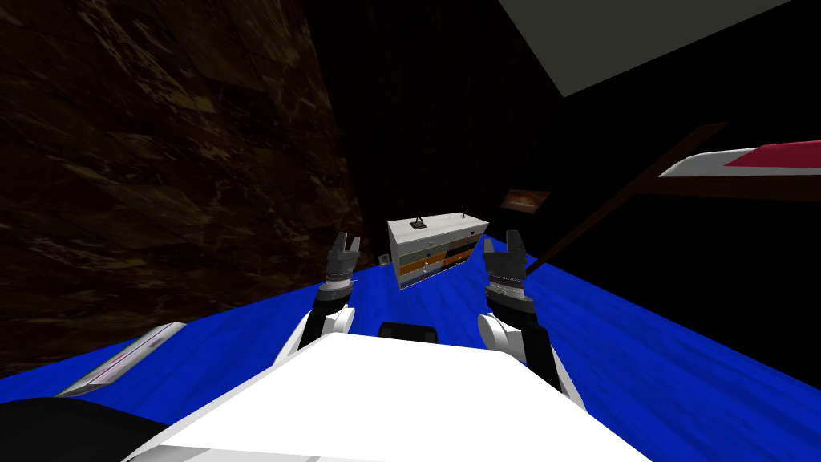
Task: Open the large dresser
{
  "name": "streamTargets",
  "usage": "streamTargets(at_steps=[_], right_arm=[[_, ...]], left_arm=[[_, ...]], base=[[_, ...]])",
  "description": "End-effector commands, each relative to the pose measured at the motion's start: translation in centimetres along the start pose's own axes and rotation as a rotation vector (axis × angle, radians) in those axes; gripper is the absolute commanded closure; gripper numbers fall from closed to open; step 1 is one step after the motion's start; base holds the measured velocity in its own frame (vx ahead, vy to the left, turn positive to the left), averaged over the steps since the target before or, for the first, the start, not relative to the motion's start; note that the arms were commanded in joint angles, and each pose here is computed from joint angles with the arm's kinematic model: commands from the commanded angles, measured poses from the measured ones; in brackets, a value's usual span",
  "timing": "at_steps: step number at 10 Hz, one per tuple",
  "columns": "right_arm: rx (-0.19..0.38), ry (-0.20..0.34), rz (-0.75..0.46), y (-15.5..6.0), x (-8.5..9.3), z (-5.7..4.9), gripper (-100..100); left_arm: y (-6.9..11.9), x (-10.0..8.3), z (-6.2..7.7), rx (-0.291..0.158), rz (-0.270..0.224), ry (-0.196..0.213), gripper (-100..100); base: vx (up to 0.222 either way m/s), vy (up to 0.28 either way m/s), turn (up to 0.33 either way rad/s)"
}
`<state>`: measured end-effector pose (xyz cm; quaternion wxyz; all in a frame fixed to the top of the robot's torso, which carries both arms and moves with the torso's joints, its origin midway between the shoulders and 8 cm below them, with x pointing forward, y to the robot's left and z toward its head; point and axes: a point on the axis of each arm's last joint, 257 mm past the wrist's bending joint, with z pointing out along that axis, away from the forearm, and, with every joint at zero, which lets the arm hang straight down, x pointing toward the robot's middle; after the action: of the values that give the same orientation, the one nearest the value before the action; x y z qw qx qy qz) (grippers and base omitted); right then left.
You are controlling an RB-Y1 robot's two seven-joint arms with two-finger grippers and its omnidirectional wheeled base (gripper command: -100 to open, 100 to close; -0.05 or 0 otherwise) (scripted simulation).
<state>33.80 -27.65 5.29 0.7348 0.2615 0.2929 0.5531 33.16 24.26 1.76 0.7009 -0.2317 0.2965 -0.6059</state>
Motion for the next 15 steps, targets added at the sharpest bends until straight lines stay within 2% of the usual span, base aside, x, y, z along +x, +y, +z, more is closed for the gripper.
streamTargets(at_steps=[1,9,10,13,14,15], right_arm=[[0.000,0.000,0.000,0.0,0.0,0.0,0],[0.000,0.000,0.000,0.0,0.0,0.0,0],[0.031,0.054,-0.050,-1.1,1.3,-0.3,-100],[0.106,0.144,-0.149,-3.7,3.7,-1.2,-100],[0.104,0.149,-0.162,-3.7,3.8,-1.2,-100],[0.136,0.184,-0.205,-4.9,4.8,-1.7,-100]], left_arm=[[0.0,0.0,0.0,0.000,0.000,0.000,0],[0.0,0.0,0.0,0.000,0.000,0.000,0],[0.0,0.0,0.0,0.000,0.000,0.000,0],[0.0,0.0,0.0,0.000,0.000,0.000,0],[0.0,0.0,0.0,0.000,0.000,0.000,0],[0.0,0.0,0.0,0.000,0.000,0.000,0]], base=[[0.000,0.000,0.000],[0.000,0.000,0.000],[0.028,-0.010,0.102],[0.051,-0.017,0.104],[0.043,-0.025,0.041],[0.040,-0.025,0.086]])
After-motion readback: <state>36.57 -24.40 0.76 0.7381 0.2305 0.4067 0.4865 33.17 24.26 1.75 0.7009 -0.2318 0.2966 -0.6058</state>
